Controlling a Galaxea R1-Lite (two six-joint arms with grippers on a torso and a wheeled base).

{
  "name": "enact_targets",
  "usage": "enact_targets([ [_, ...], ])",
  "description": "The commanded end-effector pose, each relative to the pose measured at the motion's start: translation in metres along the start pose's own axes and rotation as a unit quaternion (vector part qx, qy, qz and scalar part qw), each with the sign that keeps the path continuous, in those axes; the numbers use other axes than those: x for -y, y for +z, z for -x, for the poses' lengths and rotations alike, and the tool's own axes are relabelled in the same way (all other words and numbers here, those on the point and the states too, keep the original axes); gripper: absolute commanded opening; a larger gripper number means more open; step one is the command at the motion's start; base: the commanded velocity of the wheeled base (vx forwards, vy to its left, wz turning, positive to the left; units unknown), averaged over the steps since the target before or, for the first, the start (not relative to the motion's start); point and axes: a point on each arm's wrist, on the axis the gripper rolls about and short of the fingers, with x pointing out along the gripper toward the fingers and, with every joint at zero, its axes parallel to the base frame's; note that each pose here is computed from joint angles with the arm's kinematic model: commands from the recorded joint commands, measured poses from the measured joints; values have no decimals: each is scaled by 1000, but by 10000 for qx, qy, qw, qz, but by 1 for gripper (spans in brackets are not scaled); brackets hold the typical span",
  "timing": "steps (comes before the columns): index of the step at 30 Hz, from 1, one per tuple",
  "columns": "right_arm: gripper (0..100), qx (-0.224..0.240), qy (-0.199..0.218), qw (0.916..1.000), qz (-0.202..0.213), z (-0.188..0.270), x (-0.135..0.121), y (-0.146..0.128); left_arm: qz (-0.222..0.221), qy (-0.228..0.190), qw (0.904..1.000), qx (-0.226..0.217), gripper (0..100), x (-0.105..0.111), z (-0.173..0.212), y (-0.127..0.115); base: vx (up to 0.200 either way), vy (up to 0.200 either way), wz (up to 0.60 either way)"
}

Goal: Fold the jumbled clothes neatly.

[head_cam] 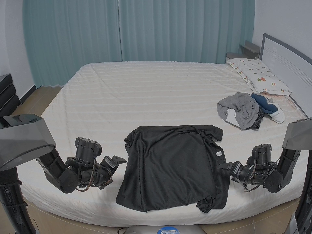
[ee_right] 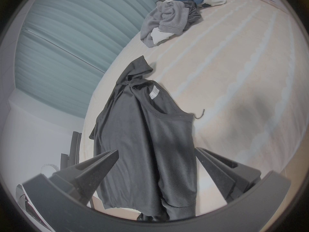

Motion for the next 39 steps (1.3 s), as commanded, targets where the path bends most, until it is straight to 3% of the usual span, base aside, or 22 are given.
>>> enact_targets([
  [1,100,-94,-110,9999,-21,1,5,-5,-38,122,9999,-52,100,-5,-1,-6,0,0,0],
  [8,100,-125,-134,9998,-7,0,7,-6,-119,149,9998,-109,100,-5,-1,-13,0,0,0],
  [17,100,-135,-156,9998,-4,1,7,-7,-268,253,9993,-110,100,-7,-1,-20,-200,0,0],
  [23,100,-130,-151,9998,-2,1,8,-7,-764,541,9956,17,100,-15,-10,-28,0,0,0],
  [39,100,-134,-138,9998,9,0,7,-8,-1098,528,9925,102,100,-7,-27,-37,0,0,0],
])
